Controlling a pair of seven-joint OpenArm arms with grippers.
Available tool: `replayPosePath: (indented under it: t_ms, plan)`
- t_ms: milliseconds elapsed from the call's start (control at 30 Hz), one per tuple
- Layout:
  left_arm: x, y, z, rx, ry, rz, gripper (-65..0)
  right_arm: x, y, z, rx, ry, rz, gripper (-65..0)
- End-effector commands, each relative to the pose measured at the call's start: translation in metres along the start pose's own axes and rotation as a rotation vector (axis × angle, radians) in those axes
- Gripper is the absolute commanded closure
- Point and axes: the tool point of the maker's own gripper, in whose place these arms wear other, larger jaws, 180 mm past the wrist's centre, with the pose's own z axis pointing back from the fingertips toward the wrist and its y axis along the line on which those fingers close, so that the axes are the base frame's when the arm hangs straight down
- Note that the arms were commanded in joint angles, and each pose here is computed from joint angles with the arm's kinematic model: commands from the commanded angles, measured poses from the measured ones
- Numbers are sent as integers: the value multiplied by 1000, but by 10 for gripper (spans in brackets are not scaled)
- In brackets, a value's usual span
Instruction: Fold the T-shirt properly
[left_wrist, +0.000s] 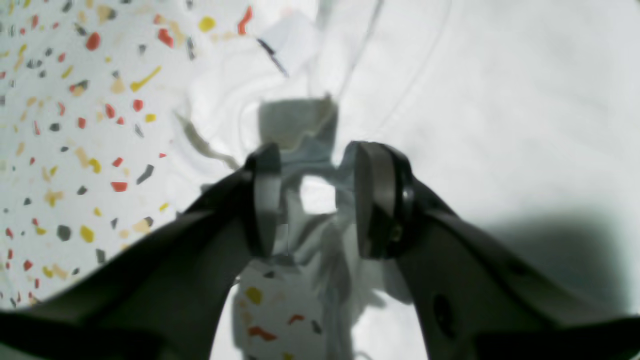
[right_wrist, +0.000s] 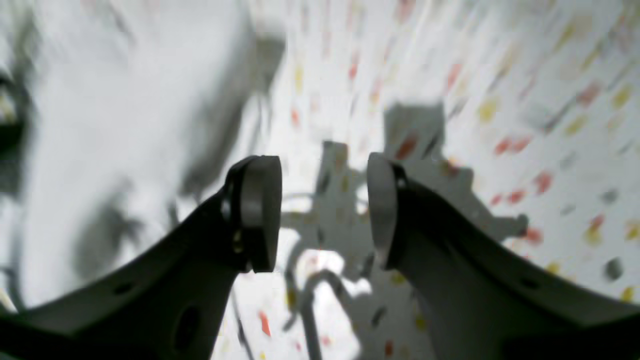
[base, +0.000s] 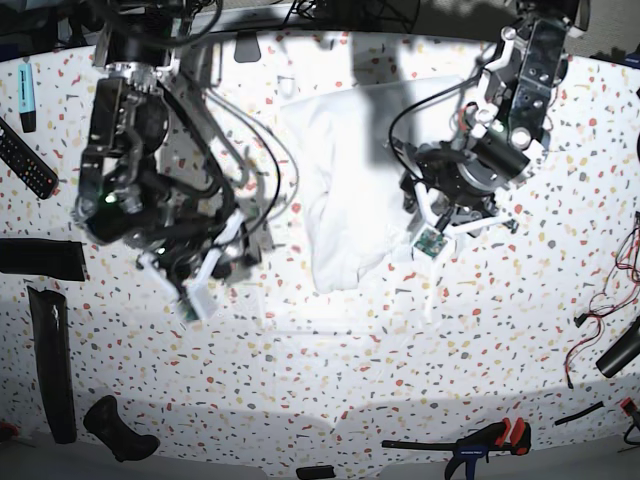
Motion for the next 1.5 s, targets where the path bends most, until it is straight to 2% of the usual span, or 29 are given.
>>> replayPosePath:
  t_ms: [0, 67, 167, 233, 300, 433, 567, 633, 733, 867, 967, 1100, 1233, 1467]
  plan:
    - [16, 5, 4, 16, -55, -6, -241, 20, 2, 7, 16, -73, 2, -280]
    - [15, 14, 5, 67, -48, -38, -241, 30, 10, 12, 72, -128, -22, -280]
    - [12, 38, 8, 202, -24, -114, -241, 48, 44, 19, 252, -231, -25, -280]
    - [11, 56, 12, 277, -20, -101, -241, 58, 69, 21, 362, -275, -41, -280]
    - [11, 79, 19, 378, -12, -123, -241, 61, 94, 19, 446, -279, -43, -280]
    - [12, 140, 49, 664, -9, -158, -241, 59, 140, 15, 577, -249, 3, -280]
    - [1, 183, 73, 793, 18, -149, -241, 48, 171, 10, 644, -193, 65, -280]
    - [-5, 198, 82, 820, 36, -130, -241, 38, 171, -2, 600, -149, 105, -280]
    - [-12, 211, 88, 825, 49, -91, -241, 14, 151, -30, 475, -67, 140, -280]
    - [-14, 213, 88, 810, 46, -54, -241, -27, 122, -59, 375, 59, 114, -280]
    - [-14, 211, 86, 793, 44, -43, -241, -55, 109, -77, 344, 112, 66, -280]
    - [-15, 210, 85, 786, 43, -39, -241, -86, 106, -90, 350, 189, 7, -280]
    - [-15, 210, 85, 787, 44, -40, -241, -70, 112, -85, 379, 144, -7, -280]
    - [-15, 211, 86, 790, 44, -42, -241, 10, 143, -41, 502, -63, 47, -280]
